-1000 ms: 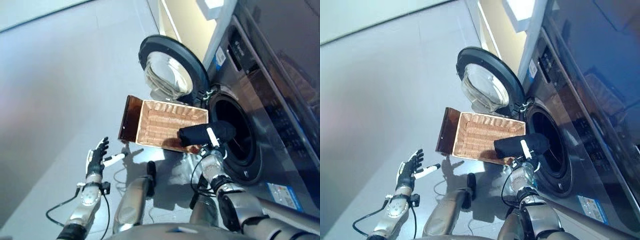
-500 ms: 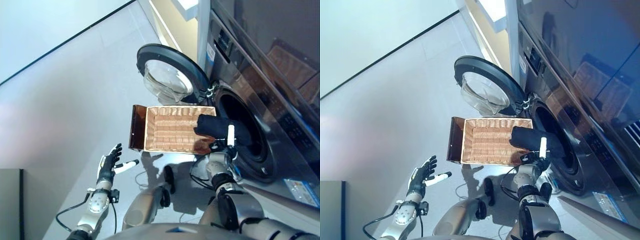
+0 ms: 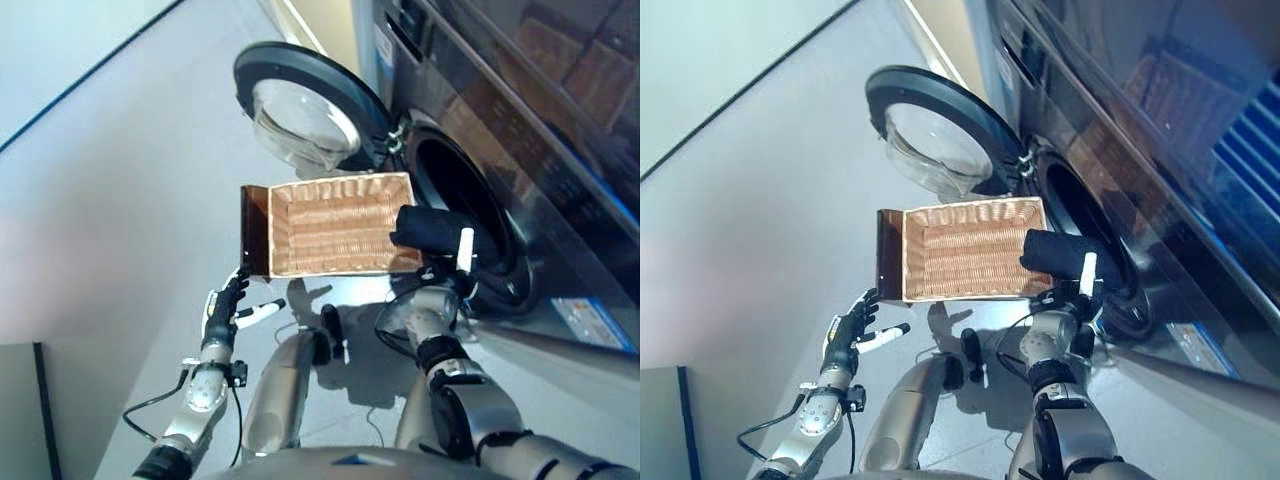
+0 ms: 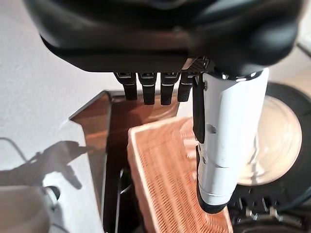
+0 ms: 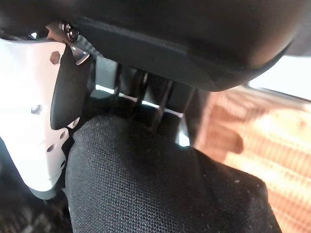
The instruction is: Pick up the clothes and place them into the washing machine
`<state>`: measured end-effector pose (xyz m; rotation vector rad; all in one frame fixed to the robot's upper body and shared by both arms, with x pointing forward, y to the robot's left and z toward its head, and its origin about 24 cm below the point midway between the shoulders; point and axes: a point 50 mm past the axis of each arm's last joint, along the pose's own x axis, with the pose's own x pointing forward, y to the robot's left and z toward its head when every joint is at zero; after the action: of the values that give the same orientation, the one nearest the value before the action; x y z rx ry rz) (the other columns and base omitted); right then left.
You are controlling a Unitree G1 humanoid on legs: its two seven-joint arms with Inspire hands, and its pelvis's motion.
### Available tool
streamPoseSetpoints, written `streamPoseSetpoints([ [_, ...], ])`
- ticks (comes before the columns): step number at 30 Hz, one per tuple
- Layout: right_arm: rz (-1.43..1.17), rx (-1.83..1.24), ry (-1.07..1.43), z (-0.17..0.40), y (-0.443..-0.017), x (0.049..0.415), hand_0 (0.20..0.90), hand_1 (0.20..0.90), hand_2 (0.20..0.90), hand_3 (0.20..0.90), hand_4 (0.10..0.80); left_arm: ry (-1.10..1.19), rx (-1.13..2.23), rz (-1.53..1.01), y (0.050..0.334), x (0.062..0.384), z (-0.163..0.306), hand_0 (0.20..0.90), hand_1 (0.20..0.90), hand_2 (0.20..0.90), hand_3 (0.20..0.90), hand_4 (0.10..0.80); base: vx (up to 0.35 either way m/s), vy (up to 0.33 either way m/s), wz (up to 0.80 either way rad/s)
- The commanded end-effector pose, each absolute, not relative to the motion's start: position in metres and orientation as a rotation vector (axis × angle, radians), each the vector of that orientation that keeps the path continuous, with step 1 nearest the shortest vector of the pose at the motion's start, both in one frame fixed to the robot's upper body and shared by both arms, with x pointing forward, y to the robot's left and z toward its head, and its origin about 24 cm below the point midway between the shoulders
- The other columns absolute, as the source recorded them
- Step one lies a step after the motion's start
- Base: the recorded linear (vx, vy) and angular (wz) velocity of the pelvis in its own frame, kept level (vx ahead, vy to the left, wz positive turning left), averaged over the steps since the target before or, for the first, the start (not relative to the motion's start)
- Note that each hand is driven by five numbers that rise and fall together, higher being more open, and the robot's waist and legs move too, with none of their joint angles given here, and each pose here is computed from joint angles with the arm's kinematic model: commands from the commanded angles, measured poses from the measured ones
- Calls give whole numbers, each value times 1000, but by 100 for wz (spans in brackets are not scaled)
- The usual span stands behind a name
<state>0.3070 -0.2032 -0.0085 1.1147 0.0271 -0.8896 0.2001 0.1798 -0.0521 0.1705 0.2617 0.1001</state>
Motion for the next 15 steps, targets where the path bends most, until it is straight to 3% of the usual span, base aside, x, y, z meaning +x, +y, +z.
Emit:
streamPoseSetpoints([
  [1,-741,1121,-152,33,-190,326,200,200,200,200,300,79,176,223,203,210,-19,900,900,900,900,800,16,-23,8],
  [9,-703,1147,-161,40,-180,333,200,200,200,200,300,76,144,267,208,204,-19,900,900,900,900,800,8,-10,2],
  [15,-746,1142,-477,138,-245,366,200,200,200,200,300,41,157,237,213,202,-13,900,900,900,900,800,-27,-16,15],
])
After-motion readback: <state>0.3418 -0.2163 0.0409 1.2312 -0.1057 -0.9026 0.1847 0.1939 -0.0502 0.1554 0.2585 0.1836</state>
